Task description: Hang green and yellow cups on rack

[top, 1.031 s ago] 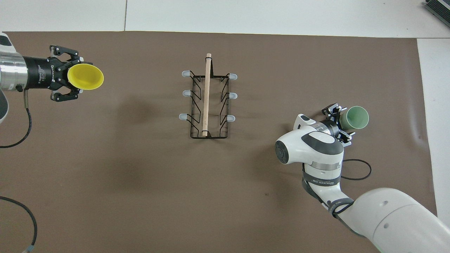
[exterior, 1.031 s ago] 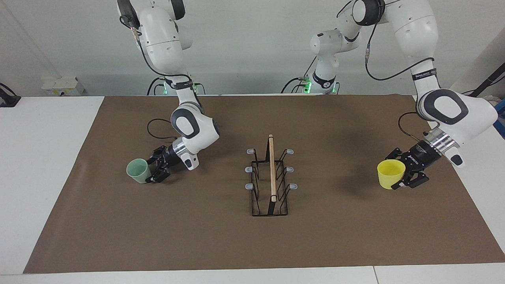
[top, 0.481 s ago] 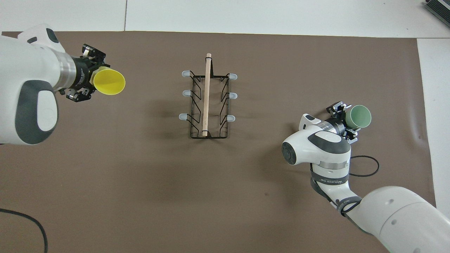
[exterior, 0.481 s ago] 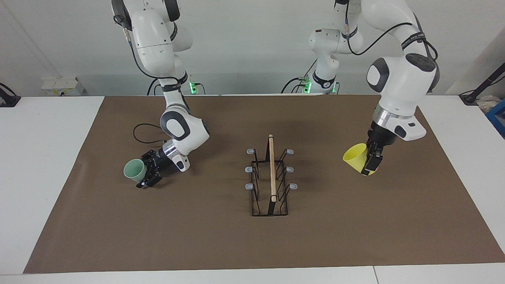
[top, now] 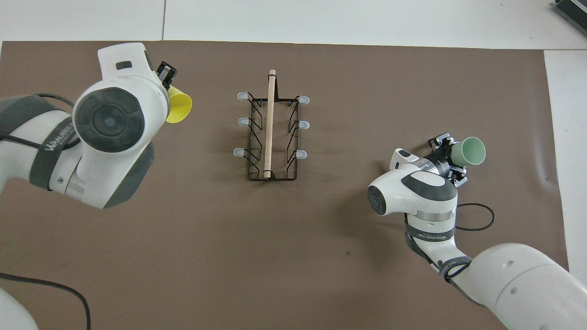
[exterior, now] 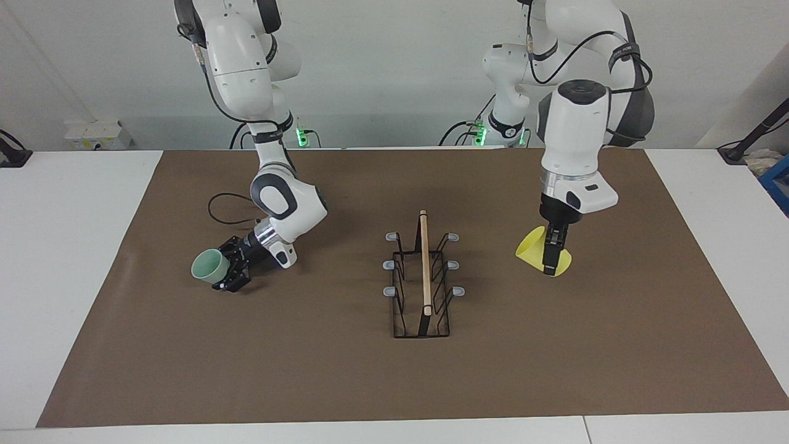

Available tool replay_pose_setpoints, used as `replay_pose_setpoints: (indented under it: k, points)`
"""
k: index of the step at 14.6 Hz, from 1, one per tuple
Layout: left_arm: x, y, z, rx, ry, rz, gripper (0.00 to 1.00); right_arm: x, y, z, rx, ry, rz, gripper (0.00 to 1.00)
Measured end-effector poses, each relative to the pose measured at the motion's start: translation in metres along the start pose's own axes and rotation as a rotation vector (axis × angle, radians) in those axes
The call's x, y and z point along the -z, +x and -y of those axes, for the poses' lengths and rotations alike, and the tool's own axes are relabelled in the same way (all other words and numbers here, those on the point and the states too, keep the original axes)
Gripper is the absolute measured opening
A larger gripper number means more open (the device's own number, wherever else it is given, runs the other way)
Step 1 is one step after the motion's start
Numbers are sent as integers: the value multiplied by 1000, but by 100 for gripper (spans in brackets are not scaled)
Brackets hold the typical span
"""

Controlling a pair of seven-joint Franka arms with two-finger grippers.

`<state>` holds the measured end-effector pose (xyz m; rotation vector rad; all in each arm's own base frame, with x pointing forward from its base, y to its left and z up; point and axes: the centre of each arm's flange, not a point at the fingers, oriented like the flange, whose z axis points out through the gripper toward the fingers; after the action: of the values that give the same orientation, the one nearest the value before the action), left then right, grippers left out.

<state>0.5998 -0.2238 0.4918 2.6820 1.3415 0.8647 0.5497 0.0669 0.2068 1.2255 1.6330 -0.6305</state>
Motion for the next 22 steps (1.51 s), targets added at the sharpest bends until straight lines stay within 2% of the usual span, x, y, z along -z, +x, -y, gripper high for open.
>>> replay_pose_setpoints:
  k: [3, 5, 8, 12, 15, 18, 22]
  points:
    - [13, -48, 1, -53, -23, -97, 67, 13, -7, -7, -57, 44, -7, 63]
    - [20, -75, 10, -58, -50, -174, 67, 28, -22, -15, -130, 85, -47, 63]
    - [23, -105, 24, -53, -94, -255, 67, 53, -58, -29, -221, 146, -128, 63]
    - [20, -135, 35, -92, -127, -304, 67, 91, -114, -52, -342, 243, -312, 63]
    - [17, -158, 43, -132, -142, -320, 67, 113, -132, -62, -446, 289, -464, 63]
    - [22, -174, 44, -136, -161, -315, 67, 134, -147, -75, -558, 348, -652, 63]
    - [29, -190, 43, -155, -179, -309, 67, 163, -184, -88, -672, 374, -954, 63]
